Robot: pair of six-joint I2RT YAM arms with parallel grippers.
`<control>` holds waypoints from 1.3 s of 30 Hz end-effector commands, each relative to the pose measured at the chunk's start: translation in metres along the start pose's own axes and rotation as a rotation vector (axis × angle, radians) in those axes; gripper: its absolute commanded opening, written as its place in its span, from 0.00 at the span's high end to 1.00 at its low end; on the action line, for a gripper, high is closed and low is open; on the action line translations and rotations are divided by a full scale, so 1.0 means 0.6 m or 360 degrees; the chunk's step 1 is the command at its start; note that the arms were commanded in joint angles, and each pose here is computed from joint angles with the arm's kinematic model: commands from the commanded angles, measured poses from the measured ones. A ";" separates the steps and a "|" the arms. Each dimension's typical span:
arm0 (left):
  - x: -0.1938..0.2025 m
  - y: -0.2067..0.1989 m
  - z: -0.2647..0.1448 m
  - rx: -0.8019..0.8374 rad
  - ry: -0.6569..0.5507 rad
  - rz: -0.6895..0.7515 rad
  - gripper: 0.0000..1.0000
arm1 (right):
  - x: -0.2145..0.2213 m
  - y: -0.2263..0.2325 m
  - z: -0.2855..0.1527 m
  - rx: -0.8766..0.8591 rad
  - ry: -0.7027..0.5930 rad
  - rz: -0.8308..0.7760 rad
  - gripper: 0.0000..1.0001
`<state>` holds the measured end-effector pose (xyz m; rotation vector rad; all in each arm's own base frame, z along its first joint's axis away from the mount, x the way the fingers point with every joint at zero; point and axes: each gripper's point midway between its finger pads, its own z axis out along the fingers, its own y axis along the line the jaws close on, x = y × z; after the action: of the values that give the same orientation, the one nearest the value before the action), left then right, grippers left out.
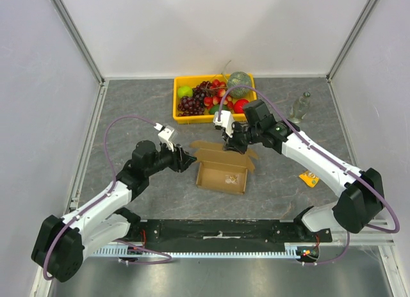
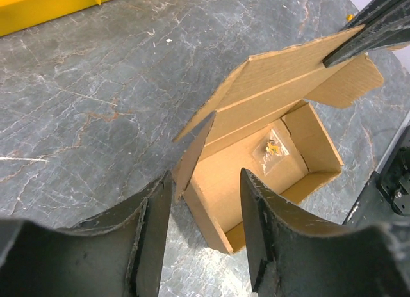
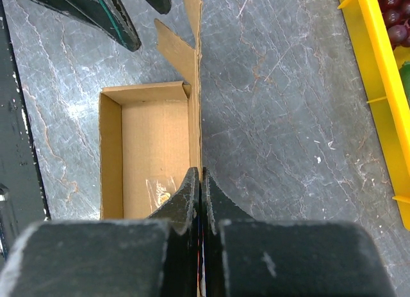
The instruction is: Fold the paper box
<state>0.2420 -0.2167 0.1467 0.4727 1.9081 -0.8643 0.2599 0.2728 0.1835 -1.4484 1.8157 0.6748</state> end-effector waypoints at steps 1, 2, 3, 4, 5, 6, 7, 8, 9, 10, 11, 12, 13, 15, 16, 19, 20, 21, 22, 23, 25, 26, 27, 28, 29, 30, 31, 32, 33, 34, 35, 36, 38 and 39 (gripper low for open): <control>-0.029 0.008 0.008 -0.0022 -0.0119 0.0118 0.45 | -0.031 -0.003 -0.009 -0.0026 -0.0073 -0.0045 1.00; -0.030 0.011 0.009 -0.0035 -0.0118 0.0123 0.44 | -0.029 -0.001 -0.008 -0.0034 -0.0068 -0.0040 1.00; -0.031 0.015 0.010 -0.0052 -0.0120 0.0124 0.43 | -0.028 0.000 -0.007 -0.0042 -0.0064 -0.0037 1.00; -0.033 0.017 0.010 -0.0062 -0.0132 0.0129 0.43 | -0.027 0.001 -0.007 -0.0046 -0.0061 -0.0034 1.00; -0.035 0.017 0.011 -0.0064 -0.0145 0.0138 0.42 | -0.028 0.001 -0.007 -0.0049 -0.0062 -0.0034 1.00; -0.037 0.017 0.012 -0.0062 -0.0154 0.0146 0.41 | -0.028 0.001 -0.007 -0.0051 -0.0063 -0.0034 1.00; -0.037 0.017 0.014 -0.0057 -0.0155 0.0149 0.41 | -0.029 0.001 -0.007 -0.0053 -0.0065 -0.0034 1.00; -0.033 0.016 0.017 -0.0043 -0.0139 0.0149 0.41 | -0.029 0.001 -0.007 -0.0055 -0.0066 -0.0034 1.00; -0.029 0.015 0.020 -0.0023 -0.0122 0.0148 0.41 | -0.030 0.002 -0.007 -0.0057 -0.0067 -0.0035 1.00; -0.025 0.014 0.023 -0.0011 -0.0109 0.0145 0.41 | -0.030 0.002 -0.006 -0.0061 -0.0069 -0.0035 1.00; -0.020 0.012 0.026 0.0005 -0.0093 0.0144 0.41 | -0.030 0.003 -0.006 -0.0066 -0.0067 -0.0032 1.00; -0.018 0.011 0.028 0.0022 -0.0088 0.0144 0.41 | -0.030 0.003 -0.006 -0.0067 -0.0065 -0.0031 1.00; -0.014 0.009 0.030 0.0041 -0.0076 0.0143 0.41 | -0.030 0.003 -0.006 -0.0067 -0.0065 -0.0031 1.00; -0.008 0.005 0.033 0.0075 -0.0060 0.0139 0.42 | -0.029 0.002 -0.004 -0.0069 -0.0062 -0.0028 1.00; -0.005 0.005 0.035 0.0079 -0.0052 0.0134 0.43 | -0.028 0.003 -0.004 -0.0072 -0.0061 -0.0027 1.00; -0.004 0.007 0.036 0.0070 -0.0048 0.0130 0.46 | -0.028 0.003 -0.003 -0.0072 -0.0061 -0.0024 1.00; -0.006 0.008 0.035 0.0066 -0.0053 0.0132 0.47 | -0.028 0.003 -0.003 -0.0072 -0.0061 -0.0024 1.00; -0.005 0.008 0.035 0.0061 -0.0052 0.0132 0.50 | -0.028 0.003 -0.002 -0.0074 -0.0062 -0.0022 1.00; -0.007 0.012 0.035 0.0042 -0.0055 0.0127 0.52 | -0.027 0.004 -0.001 -0.0081 -0.0059 -0.0016 1.00; -0.007 0.016 0.035 0.0014 -0.0055 0.0122 0.55 | -0.028 0.004 -0.001 -0.0084 -0.0065 -0.0013 1.00; -0.006 0.022 0.034 -0.0022 -0.0043 0.0117 0.61 | -0.027 0.004 0.002 -0.0090 -0.0063 -0.0006 1.00; -0.007 0.024 0.033 -0.0031 -0.0048 0.0117 0.63 | -0.028 0.003 0.003 -0.0090 -0.0063 -0.0001 1.00; -0.007 0.023 0.033 -0.0030 -0.0050 0.0116 0.65 | -0.027 0.002 0.003 -0.0087 -0.0065 0.0004 1.00; -0.006 0.023 0.033 -0.0028 -0.0047 0.0115 0.67 | -0.029 0.002 0.003 -0.0087 -0.0071 0.0010 1.00; -0.006 0.023 0.034 -0.0029 -0.0045 0.0114 0.68 | -0.031 0.002 0.004 -0.0085 -0.0079 0.0007 1.00; -0.004 0.023 0.034 -0.0028 -0.0040 0.0113 0.70 | -0.032 0.001 0.004 -0.0082 -0.0085 0.0010 1.00; -0.002 0.023 0.034 -0.0027 -0.0035 0.0111 0.72 | -0.033 -0.002 0.004 -0.0072 -0.0089 0.0016 0.99; -0.003 0.023 0.035 -0.0024 -0.0034 0.0114 0.74 | -0.036 -0.004 0.003 -0.0059 -0.0098 0.0020 0.94; -0.003 0.024 0.035 -0.0030 -0.0031 0.0112 0.77 | -0.040 -0.007 0.000 -0.0043 -0.0112 0.0028 0.85; -0.003 0.025 0.035 -0.0035 -0.0030 0.0113 0.78 | -0.042 -0.010 -0.002 -0.0020 -0.0127 0.0039 0.77; -0.004 0.027 0.035 -0.0043 -0.0029 0.0112 0.79 | -0.044 -0.015 -0.005 0.0014 -0.0142 0.0069 0.72; -0.004 0.027 0.036 -0.0045 -0.0030 0.0112 0.79 | -0.047 -0.021 -0.009 0.0070 -0.0159 0.0120 0.68; -0.005 0.028 0.036 -0.0053 -0.0029 0.0112 0.79 | -0.044 -0.033 -0.018 0.0184 -0.0185 0.0215 0.65; -0.006 0.027 0.036 -0.0050 -0.0033 0.0114 0.79 | -0.039 -0.036 -0.020 0.0230 -0.0194 0.0266 0.63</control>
<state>0.2594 -0.2220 0.1284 0.4859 1.9136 -0.8287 0.2661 0.2787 0.1851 -1.3554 1.8654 0.7314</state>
